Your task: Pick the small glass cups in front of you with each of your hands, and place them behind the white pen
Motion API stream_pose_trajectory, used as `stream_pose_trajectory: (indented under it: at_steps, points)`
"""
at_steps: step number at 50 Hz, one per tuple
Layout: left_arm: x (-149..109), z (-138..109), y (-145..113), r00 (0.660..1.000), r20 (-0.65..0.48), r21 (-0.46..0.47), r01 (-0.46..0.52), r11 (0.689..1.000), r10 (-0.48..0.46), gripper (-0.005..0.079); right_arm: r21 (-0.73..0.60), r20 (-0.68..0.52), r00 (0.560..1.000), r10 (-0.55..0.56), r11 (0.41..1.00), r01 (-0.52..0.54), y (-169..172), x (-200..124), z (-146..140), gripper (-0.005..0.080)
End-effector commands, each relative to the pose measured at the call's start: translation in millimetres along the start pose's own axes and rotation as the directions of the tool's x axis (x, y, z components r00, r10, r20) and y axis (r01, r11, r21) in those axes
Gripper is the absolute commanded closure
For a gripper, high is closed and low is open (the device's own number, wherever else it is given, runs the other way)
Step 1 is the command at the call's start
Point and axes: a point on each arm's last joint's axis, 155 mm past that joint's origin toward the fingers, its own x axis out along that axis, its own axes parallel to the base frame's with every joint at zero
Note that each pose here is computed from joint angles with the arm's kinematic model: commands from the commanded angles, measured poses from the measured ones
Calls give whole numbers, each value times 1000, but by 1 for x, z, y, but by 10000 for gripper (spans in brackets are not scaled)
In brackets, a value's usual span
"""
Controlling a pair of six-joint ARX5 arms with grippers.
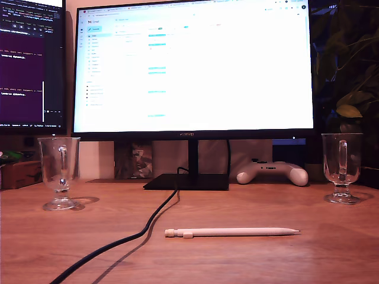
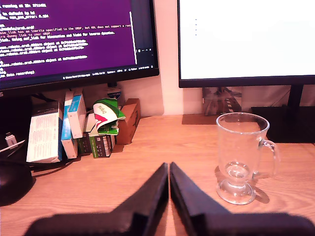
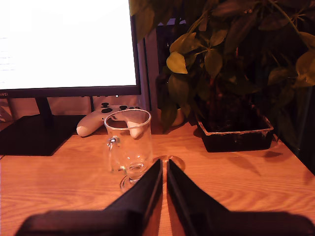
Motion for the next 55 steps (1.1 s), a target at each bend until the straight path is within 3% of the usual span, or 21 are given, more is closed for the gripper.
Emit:
stream_pose_trajectory:
  at_steps: [1, 19, 23, 31, 39, 48, 55]
  points:
    - [1, -4, 1, 1000, -2, -25, -3, 1000, 3, 754, 4, 8, 1000, 11, 1000, -11, 3, 0, 2, 757]
    - [1, -1, 1, 1000, 11, -33, -1, 999, 1, 754, 6, 30, 999, 12, 1000, -12, 3, -1, 8, 757]
    - [0, 6, -2, 999, 38, -59, 17, 998, -14, 754, 84, 81, 996, 19, 996, -26, 4, -1, 20, 757]
    - [-4, 37, -22, 981, 153, -196, 148, 969, -119, 754, 222, 226, 966, 129, 958, -179, 25, -9, 58, 756]
    - [-16, 69, -45, 942, 233, -172, 284, 943, -241, 755, 196, 315, 910, 270, 919, -341, 51, -27, 98, 751]
    - [-27, 91, -61, 919, 227, -177, 365, 914, -323, 762, 179, 308, 901, 306, 911, -371, 59, -41, 129, 751]
    - [-22, 88, -69, 919, 144, -210, 391, 896, -367, 762, 190, 234, 915, 330, 907, -376, 64, -40, 135, 752]
